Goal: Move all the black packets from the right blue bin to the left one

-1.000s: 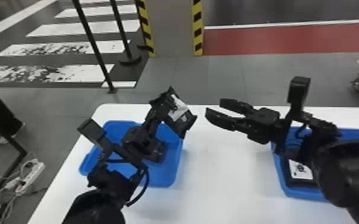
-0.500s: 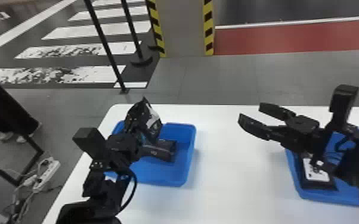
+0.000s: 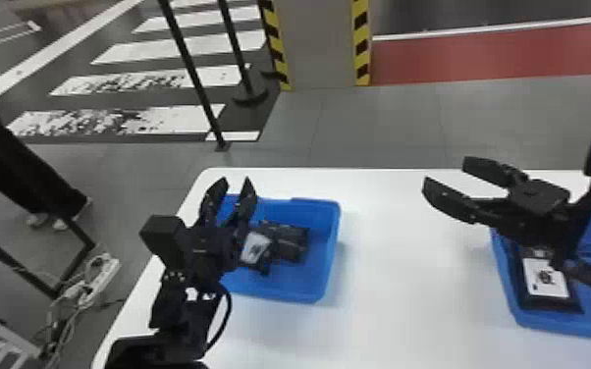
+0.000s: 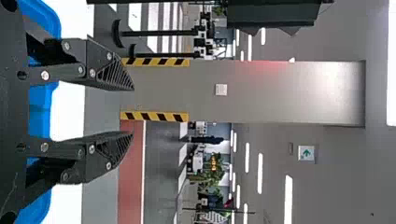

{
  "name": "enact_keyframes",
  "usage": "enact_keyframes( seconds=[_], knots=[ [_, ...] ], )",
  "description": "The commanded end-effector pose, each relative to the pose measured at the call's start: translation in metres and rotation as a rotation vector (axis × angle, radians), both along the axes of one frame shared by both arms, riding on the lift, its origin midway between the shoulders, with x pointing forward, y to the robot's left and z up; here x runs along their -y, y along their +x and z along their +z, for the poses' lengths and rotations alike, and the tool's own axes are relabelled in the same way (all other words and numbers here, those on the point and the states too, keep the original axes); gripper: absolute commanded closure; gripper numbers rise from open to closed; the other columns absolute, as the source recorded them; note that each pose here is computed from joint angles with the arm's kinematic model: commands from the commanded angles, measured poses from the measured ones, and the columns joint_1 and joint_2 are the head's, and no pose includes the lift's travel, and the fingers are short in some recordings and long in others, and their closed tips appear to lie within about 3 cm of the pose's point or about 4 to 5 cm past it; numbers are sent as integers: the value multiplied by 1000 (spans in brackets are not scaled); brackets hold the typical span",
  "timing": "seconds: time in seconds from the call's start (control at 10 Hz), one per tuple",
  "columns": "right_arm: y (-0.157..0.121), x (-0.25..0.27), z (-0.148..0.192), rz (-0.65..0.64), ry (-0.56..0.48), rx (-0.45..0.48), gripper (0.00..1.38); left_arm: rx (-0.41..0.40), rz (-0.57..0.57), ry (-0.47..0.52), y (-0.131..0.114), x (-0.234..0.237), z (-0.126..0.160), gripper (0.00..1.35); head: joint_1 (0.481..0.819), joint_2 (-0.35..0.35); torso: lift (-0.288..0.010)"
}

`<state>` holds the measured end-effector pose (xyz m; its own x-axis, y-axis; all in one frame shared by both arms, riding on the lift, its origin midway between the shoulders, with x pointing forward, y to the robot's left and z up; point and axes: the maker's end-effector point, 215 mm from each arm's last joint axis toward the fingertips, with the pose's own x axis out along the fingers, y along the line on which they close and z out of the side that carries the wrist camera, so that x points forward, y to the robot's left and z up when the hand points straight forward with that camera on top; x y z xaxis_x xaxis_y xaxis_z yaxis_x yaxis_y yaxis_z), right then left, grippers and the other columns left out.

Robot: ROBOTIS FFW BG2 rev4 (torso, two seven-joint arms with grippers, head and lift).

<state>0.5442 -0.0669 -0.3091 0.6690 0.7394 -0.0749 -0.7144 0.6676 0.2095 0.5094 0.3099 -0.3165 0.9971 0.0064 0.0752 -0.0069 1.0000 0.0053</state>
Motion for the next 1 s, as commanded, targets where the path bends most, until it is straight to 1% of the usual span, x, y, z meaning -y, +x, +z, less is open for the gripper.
enact_keyframes(
  seconds=[0.0, 0.1, 0.2, 0.3, 0.4, 0.5, 0.7, 0.8, 0.9],
  knots=[
    [-16, 35, 15, -129, -97, 36, 176, 58, -27, -6, -2, 17, 24, 93, 695, 249, -110],
    [-32, 62, 27, -250, -141, 51, 176, 89, -35, -1, -6, 22, 40, 134, 695, 230, -110],
    [-49, 91, 35, -359, -182, 54, 174, 117, -42, -3, -11, 25, 51, 136, 688, 188, -110],
    [-66, 115, 28, -444, -216, 14, 174, 130, -48, -10, -12, 28, 57, 136, 687, 151, -110],
    [-82, 132, 14, -503, -251, -43, 174, 144, -53, -15, -12, 31, 62, 136, 694, 122, -110],
    [-91, 147, 1, -554, -291, -89, 174, 136, -53, -28, -13, 30, 58, 136, 695, 108, -110],
    [-96, 185, -34, -651, -370, -186, 174, 123, -69, -42, -15, 37, 53, 136, 695, 64, -110],
    [-97, 207, -61, -698, -379, -253, 174, 137, -74, -51, -17, 40, 56, 134, 695, 49, -110],
    [-92, 230, -85, -731, -373, -307, 174, 160, -74, -59, -18, 40, 63, 131, 695, 15, -110]
  ],
)
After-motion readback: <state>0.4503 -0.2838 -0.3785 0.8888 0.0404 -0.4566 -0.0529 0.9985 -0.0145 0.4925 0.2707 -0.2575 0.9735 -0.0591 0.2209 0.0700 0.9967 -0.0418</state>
